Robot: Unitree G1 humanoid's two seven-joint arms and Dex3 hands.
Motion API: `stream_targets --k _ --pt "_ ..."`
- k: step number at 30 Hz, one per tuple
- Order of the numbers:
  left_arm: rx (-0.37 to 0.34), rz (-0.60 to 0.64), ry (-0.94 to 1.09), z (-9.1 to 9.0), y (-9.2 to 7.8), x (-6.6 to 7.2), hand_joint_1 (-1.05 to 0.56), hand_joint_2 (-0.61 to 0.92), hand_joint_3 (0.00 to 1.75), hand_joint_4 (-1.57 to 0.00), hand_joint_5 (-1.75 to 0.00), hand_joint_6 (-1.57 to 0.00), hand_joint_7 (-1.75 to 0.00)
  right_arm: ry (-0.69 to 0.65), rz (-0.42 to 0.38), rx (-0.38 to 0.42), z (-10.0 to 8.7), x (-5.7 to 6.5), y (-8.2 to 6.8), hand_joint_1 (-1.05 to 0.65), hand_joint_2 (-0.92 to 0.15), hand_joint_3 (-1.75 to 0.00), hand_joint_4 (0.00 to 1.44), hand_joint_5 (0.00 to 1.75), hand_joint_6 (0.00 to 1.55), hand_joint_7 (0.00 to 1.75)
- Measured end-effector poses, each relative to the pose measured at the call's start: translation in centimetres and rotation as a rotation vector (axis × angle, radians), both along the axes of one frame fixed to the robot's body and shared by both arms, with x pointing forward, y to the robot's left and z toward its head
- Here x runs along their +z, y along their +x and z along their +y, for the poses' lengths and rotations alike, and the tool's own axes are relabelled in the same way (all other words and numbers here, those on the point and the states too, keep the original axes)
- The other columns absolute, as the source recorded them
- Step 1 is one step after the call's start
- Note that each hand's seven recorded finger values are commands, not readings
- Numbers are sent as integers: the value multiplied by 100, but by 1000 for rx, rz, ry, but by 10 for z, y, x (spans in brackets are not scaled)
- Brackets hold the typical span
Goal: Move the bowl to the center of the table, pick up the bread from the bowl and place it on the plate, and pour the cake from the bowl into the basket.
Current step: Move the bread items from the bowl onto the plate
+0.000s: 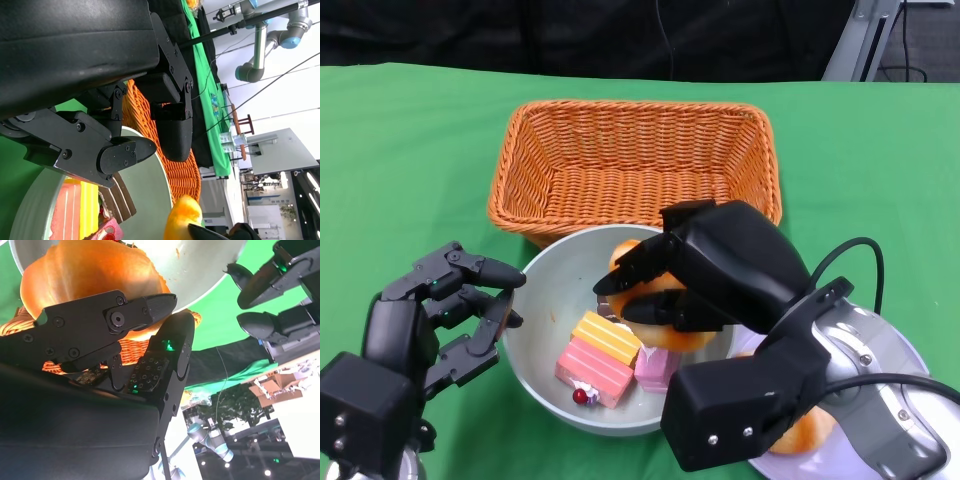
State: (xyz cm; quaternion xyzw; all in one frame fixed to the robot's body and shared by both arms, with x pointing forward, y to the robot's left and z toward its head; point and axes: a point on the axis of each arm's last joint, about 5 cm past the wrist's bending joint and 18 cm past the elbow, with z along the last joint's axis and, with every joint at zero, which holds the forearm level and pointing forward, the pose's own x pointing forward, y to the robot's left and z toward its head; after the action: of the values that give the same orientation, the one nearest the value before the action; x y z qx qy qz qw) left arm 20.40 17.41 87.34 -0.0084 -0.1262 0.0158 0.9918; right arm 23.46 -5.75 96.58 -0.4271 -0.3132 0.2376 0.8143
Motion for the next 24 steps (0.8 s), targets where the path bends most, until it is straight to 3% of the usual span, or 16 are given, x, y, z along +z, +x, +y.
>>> stream_targets --k 2,4,5,17,20,24 --pt "0 0 0 0 0 0 -15 62 74 -78 -136 -81 -104 9 -5 -6 -2 2 0 -15 -92 -15 75 171 94 69" --pt "3 0 0 0 0 0 -16 62 75 -78 -135 -82 -104 18 -11 -15 -4 3 0 -13 -92 -18 74 174 82 97" --pt "8 0 -1 0 0 0 -16 61 75 -78 -135 -82 -104 25 -15 -19 -6 5 0 -12 -92 -19 74 174 80 101" --pt "18 9 3 4 0 0 -11 60 80 -76 -136 -80 -107 92 -69 -67 -33 15 -8 -9 -91 -27 78 173 89 92" --pt "20 10 3 4 0 0 -9 60 81 -76 -136 -80 -107 98 -66 -82 -39 16 -10 -8 -89 -27 81 162 92 85" --pt "20 15 5 4 0 1 -9 60 82 -76 -135 -80 -107 96 -77 -73 -44 17 -13 -9 -90 -28 81 161 93 82"
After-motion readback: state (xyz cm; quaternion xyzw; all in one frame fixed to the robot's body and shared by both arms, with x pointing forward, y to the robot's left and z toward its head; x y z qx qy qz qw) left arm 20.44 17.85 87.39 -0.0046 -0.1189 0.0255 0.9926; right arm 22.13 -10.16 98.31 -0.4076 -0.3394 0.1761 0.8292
